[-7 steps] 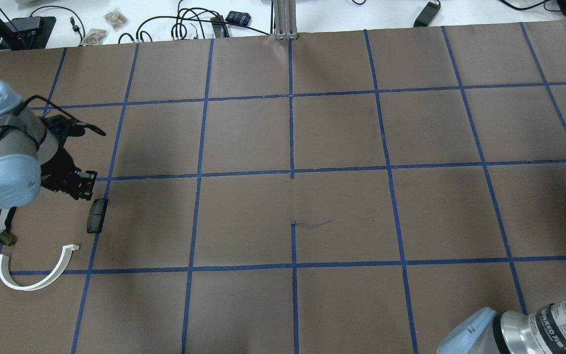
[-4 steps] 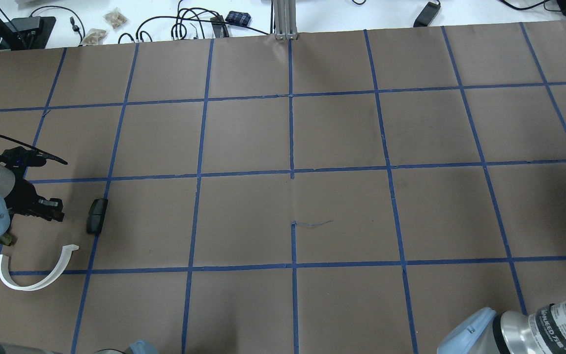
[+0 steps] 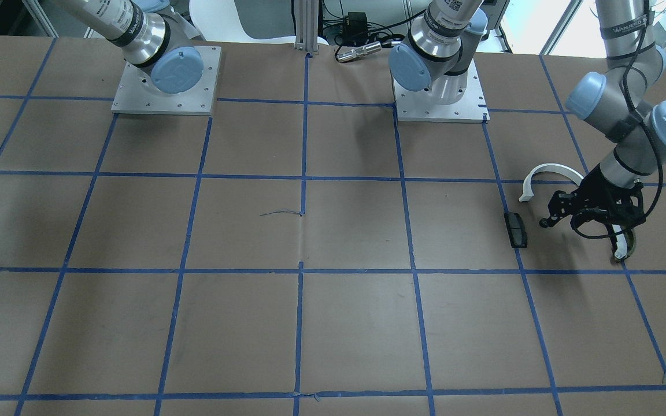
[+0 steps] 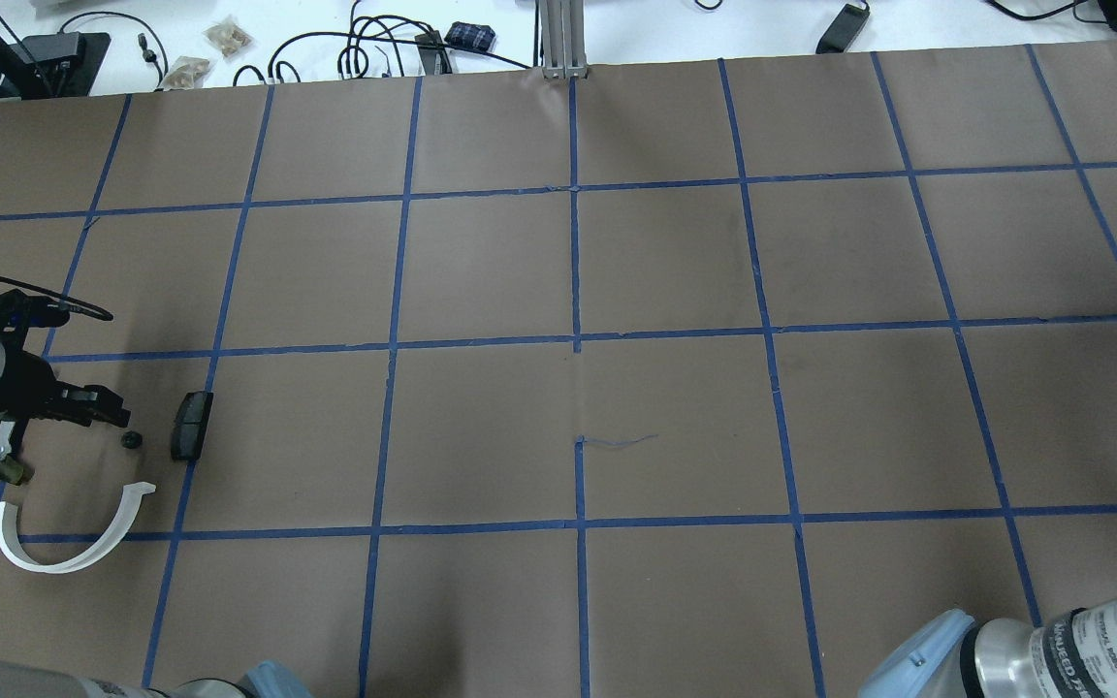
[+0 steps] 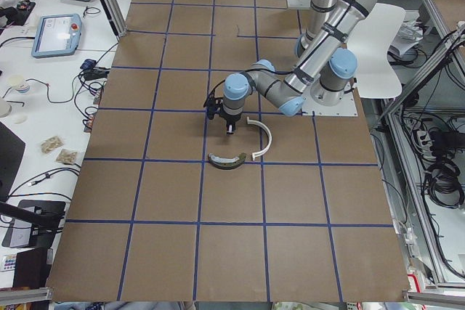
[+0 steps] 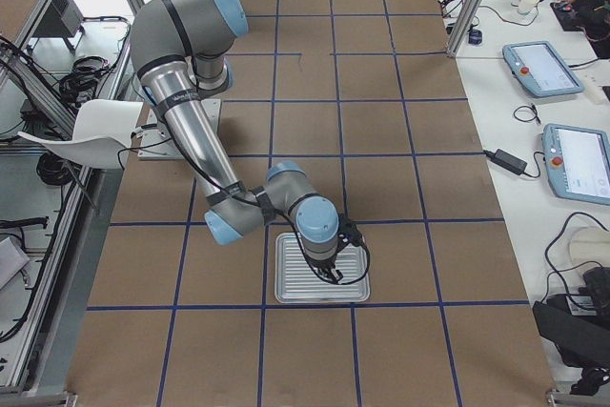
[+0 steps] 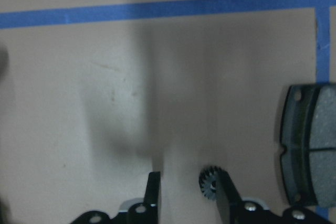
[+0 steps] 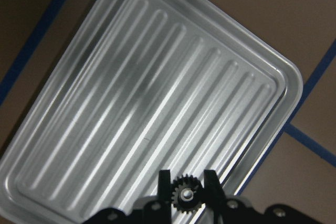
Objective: Place bearing gear from tray to pile
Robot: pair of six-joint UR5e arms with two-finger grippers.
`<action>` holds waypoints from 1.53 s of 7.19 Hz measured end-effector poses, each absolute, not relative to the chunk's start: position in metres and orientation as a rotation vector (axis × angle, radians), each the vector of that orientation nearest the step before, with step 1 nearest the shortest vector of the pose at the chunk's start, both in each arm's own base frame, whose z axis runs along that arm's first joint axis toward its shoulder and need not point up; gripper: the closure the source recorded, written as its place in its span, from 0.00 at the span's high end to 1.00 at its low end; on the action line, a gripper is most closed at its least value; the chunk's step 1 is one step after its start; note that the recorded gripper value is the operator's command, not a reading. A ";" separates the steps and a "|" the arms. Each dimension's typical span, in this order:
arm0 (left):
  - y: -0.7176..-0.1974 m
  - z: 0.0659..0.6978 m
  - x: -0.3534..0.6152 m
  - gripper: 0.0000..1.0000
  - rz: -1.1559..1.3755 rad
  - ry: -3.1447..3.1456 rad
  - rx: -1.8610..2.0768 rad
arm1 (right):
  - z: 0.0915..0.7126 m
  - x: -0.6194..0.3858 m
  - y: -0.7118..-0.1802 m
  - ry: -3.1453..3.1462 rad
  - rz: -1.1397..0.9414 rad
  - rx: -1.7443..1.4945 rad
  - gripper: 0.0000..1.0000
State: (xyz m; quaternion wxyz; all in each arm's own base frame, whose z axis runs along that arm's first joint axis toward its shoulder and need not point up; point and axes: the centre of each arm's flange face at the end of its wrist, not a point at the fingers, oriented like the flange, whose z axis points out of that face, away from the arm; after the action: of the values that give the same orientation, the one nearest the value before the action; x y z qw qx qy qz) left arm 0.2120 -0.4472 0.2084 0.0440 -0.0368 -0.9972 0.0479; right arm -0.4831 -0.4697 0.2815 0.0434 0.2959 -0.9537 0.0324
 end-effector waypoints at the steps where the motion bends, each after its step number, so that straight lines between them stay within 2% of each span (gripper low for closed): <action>1: -0.454 0.219 0.201 0.92 0.186 -3.012 -0.132 | 0.325 -0.445 -0.477 -2.936 0.069 0.877 0.19; 4: -0.491 0.255 0.158 0.92 0.282 -2.959 -0.206 | 0.437 -0.280 -0.491 -3.086 -0.010 0.631 0.19; 6: -0.513 0.268 0.110 0.92 0.282 -2.909 -0.089 | 0.477 -0.152 -0.503 -3.138 -0.031 0.399 0.19; 8: -0.522 0.284 0.046 0.93 0.268 -2.871 0.062 | 0.486 -0.015 -0.516 -3.191 -0.035 0.100 0.19; 9: -0.522 0.287 0.026 1.00 0.255 -2.861 0.112 | 0.477 0.058 -0.522 -3.198 -0.040 -0.023 0.19; 11: -0.520 0.283 0.010 1.00 0.222 -2.835 0.186 | 0.431 0.192 -0.530 -3.199 -0.043 -0.166 0.18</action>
State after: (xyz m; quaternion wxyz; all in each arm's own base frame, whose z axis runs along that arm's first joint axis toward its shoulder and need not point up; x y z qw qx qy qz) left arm 0.0097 -0.5200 0.2833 0.1452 0.0647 -0.9843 0.0769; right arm 0.1920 -0.5303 0.4307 -0.0311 -0.0519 -0.9981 -0.0135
